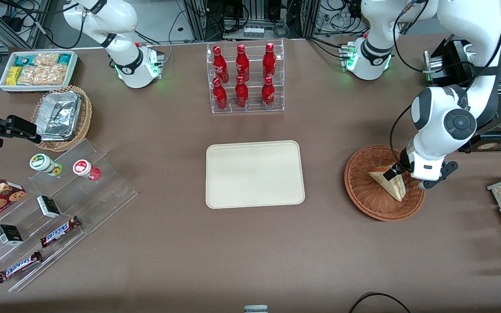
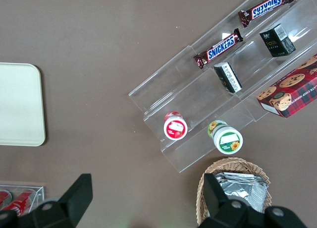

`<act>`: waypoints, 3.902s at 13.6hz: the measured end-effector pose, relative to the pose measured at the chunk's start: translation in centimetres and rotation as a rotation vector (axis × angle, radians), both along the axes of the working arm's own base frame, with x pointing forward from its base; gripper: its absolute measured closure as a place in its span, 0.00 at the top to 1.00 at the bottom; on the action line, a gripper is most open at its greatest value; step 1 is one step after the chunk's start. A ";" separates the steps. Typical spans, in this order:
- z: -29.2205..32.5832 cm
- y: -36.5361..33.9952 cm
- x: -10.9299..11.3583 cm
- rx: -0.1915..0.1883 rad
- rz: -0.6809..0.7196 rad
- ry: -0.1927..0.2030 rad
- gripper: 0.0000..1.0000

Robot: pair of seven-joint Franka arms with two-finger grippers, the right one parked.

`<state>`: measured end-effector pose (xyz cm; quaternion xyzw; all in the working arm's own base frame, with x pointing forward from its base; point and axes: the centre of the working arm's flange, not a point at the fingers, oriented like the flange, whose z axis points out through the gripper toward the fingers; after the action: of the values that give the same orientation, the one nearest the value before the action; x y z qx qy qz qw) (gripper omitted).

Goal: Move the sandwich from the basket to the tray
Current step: 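Lower the open left gripper onto the wrapped sandwich in the basket, then close the left gripper on the sandwich and lift it, then carry the sandwich with the left gripper over the cream tray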

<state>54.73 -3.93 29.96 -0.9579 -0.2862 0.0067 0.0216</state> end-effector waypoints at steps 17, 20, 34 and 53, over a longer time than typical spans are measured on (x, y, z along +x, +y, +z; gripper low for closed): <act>-4.6 1.5 -0.4 0.005 0.046 0.033 0.37; -4.2 1.4 -0.3 0.007 0.060 0.045 0.30; 7.0 -14.5 1.6 0.024 -0.259 0.083 0.15; -3.9 -48.9 -4.2 0.144 -0.593 0.098 0.15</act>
<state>50.53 -52.87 26.02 -0.9942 0.0077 0.0262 0.1044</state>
